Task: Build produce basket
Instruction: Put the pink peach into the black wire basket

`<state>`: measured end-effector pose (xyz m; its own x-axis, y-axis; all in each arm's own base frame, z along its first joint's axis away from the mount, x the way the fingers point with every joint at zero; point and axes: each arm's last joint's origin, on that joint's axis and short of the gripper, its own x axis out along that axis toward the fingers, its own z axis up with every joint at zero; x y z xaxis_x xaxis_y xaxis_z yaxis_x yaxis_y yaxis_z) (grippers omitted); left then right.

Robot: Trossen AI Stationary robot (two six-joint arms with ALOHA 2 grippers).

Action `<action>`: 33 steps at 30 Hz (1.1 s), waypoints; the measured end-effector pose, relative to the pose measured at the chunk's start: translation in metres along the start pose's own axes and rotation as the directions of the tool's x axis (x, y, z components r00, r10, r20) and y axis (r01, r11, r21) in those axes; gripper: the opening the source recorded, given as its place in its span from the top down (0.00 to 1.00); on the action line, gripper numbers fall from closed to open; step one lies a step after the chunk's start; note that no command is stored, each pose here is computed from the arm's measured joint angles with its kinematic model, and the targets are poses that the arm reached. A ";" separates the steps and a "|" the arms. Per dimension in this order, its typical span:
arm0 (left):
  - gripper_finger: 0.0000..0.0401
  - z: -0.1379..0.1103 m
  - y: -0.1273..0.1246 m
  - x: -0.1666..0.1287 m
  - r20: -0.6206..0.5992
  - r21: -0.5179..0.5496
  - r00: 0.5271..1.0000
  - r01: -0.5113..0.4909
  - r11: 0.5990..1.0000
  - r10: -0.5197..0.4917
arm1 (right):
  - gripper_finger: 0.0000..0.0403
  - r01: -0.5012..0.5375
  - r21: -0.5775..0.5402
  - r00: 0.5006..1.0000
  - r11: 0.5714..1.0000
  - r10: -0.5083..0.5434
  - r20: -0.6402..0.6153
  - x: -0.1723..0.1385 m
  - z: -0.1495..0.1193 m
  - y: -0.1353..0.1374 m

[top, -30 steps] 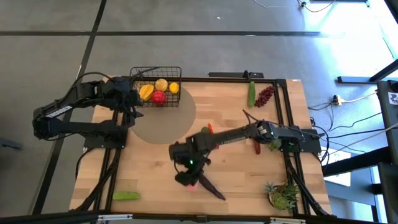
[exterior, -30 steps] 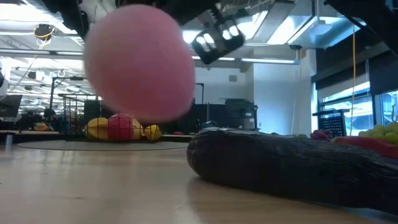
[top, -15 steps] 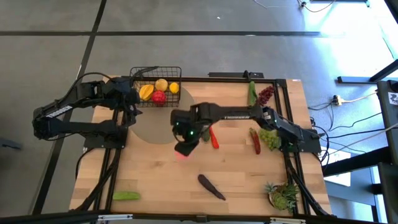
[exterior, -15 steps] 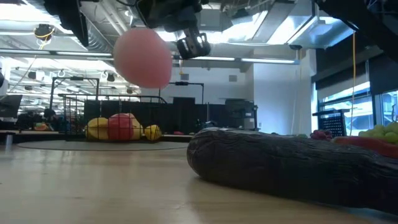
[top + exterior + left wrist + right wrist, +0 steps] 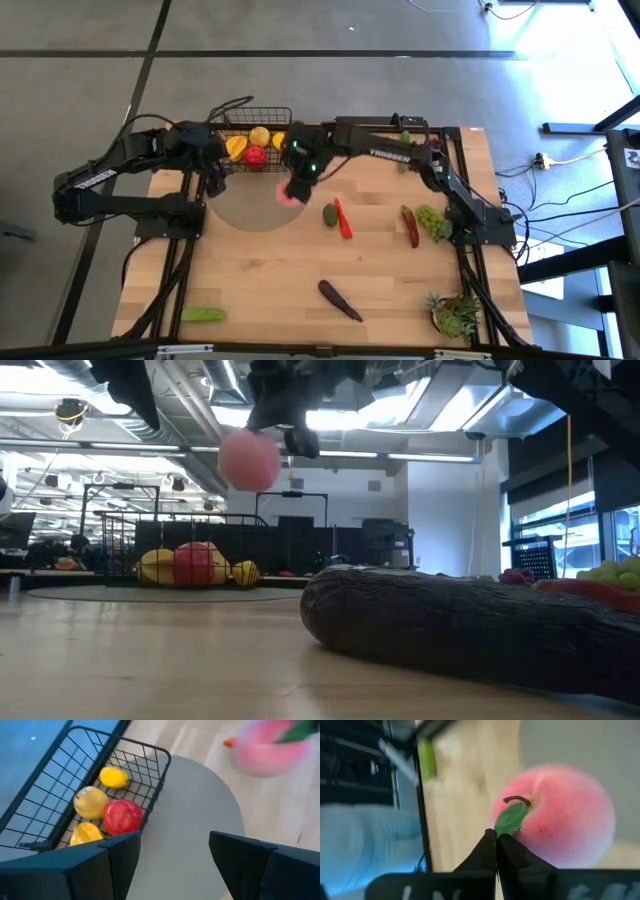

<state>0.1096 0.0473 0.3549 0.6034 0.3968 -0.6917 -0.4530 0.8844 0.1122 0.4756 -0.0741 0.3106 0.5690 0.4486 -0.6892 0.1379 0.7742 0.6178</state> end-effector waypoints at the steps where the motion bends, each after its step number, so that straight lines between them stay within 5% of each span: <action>1: 0.44 0.001 0.000 0.000 0.007 -0.002 1.000 -0.008 1.000 0.008 | 1.00 0.001 -0.016 0.999 1.000 0.000 0.034 -0.005 0.005 -0.005; 8: 0.44 0.007 0.000 0.010 -0.003 -0.074 0.999 -0.049 0.996 0.049 | 1.00 -0.048 -0.129 0.951 0.991 0.085 0.298 -0.042 0.042 -0.037; 16: 0.44 0.013 0.000 0.021 -0.036 -0.104 0.991 -0.128 0.986 0.125 | 1.00 0.008 -0.203 0.868 0.979 0.094 0.488 -0.072 0.066 -0.074; 23: 0.44 0.015 0.002 0.024 -0.032 -0.129 0.984 -0.179 0.975 0.176 | 1.00 -0.029 -0.102 0.878 0.994 0.074 0.473 -0.044 0.072 -0.129; 33: 0.44 0.017 0.004 0.025 -0.014 -0.147 0.981 -0.191 0.971 0.191 | 1.00 -0.031 -0.034 0.905 0.999 0.043 0.422 -0.004 0.068 -0.165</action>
<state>0.1342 0.0652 0.3505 0.4964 0.5554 -0.6672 -0.6513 0.7464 0.1368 0.5054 -0.2341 0.2375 0.8634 0.2506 -0.4379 0.0922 0.7749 0.6253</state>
